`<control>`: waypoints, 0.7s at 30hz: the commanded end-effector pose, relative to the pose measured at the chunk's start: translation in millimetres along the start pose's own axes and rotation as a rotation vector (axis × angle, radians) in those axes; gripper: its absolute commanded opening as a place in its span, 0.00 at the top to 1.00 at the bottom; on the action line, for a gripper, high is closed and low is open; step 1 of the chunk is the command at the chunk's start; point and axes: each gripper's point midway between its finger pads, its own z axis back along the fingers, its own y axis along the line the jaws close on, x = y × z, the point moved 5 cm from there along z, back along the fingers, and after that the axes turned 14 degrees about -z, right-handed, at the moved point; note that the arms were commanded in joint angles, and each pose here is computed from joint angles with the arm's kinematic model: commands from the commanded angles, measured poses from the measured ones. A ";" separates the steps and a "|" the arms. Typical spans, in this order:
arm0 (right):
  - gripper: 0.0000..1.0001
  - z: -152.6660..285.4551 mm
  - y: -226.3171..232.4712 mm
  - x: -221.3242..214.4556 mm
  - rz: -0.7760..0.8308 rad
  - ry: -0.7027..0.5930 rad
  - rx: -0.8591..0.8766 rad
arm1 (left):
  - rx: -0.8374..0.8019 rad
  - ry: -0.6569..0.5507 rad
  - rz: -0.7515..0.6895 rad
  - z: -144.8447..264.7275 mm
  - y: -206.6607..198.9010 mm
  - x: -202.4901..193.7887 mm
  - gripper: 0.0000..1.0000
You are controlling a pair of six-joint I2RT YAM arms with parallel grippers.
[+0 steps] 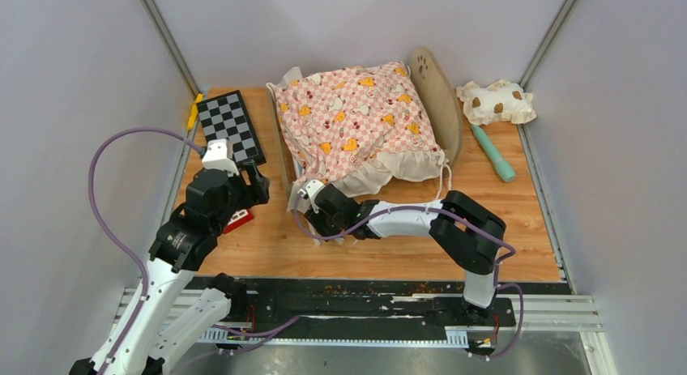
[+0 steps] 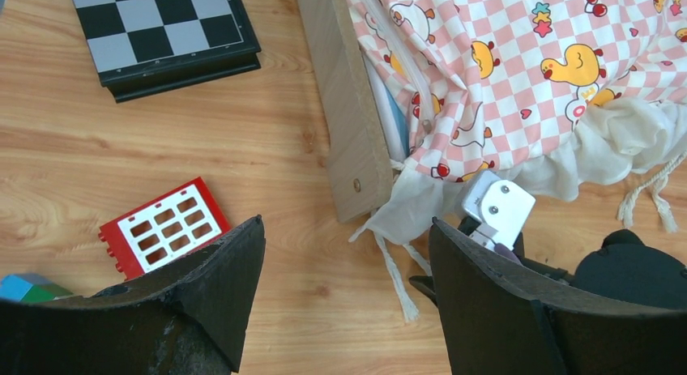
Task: Set up the pet bed
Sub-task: Adjust the ropes on the bed frame.
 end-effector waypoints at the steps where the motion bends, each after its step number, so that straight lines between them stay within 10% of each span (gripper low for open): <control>1: 0.57 -8.7 5.5 14.7 0.018 -0.047 0.015 | 0.003 -0.024 0.006 5.6 1.8 4.6 0.19; 8: 0.64 -15.3 -4.8 7.2 0.024 -0.017 -0.055 | -0.001 -0.031 0.008 10.3 3.2 1.5 0.19; 16: 1.00 -8.3 0.0 12.5 -0.026 -0.027 -0.016 | -0.064 -0.042 -0.006 8.4 -2.9 -8.5 0.17; 21: 1.00 9.8 0.8 36.5 -0.075 -0.075 0.007 | -0.198 -0.103 0.002 5.5 -19.4 -11.6 0.16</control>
